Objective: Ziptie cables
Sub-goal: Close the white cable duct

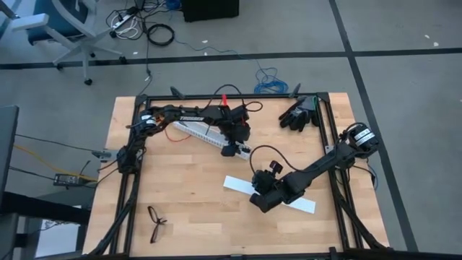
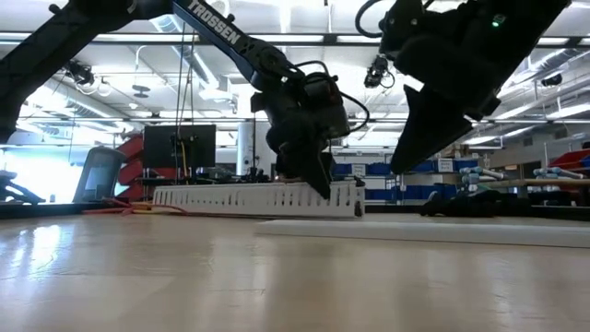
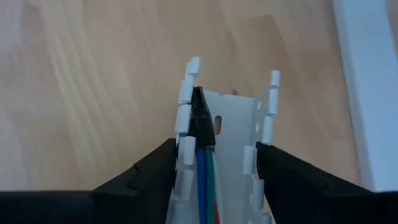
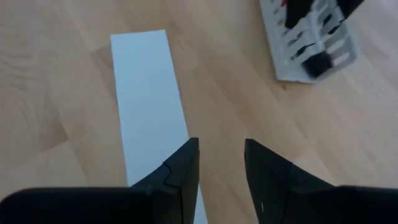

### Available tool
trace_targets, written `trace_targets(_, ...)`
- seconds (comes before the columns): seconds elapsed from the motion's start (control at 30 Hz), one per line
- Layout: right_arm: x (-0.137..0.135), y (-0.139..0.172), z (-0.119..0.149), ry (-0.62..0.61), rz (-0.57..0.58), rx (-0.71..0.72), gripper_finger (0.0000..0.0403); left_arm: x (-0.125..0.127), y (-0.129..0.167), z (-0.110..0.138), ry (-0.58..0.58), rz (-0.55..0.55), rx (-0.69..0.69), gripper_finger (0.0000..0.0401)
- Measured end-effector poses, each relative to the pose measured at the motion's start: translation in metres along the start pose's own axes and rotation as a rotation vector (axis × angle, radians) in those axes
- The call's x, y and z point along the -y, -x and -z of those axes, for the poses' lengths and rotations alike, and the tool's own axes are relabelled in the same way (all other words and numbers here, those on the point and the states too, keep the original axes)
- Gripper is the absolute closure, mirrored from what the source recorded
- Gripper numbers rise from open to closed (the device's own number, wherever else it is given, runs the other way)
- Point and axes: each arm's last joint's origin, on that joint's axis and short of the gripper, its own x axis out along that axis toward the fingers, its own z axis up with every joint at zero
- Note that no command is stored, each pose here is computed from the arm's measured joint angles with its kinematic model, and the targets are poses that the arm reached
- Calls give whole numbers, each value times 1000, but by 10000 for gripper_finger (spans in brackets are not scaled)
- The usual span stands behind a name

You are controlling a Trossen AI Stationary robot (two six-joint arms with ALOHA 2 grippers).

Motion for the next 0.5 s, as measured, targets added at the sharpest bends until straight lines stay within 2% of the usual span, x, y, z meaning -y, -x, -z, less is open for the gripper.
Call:
trace_targets(0.23,2,-2,6,6,14,12,288,17,9,21,25,-10,28,182)
trace_targets(0.37,2,-3,7,9,15,10,287,35,28,40,45,-84,121,182)
trace_targets(0.5,3,-5,4,17,14,17,288,56,39,70,63,-174,208,182)
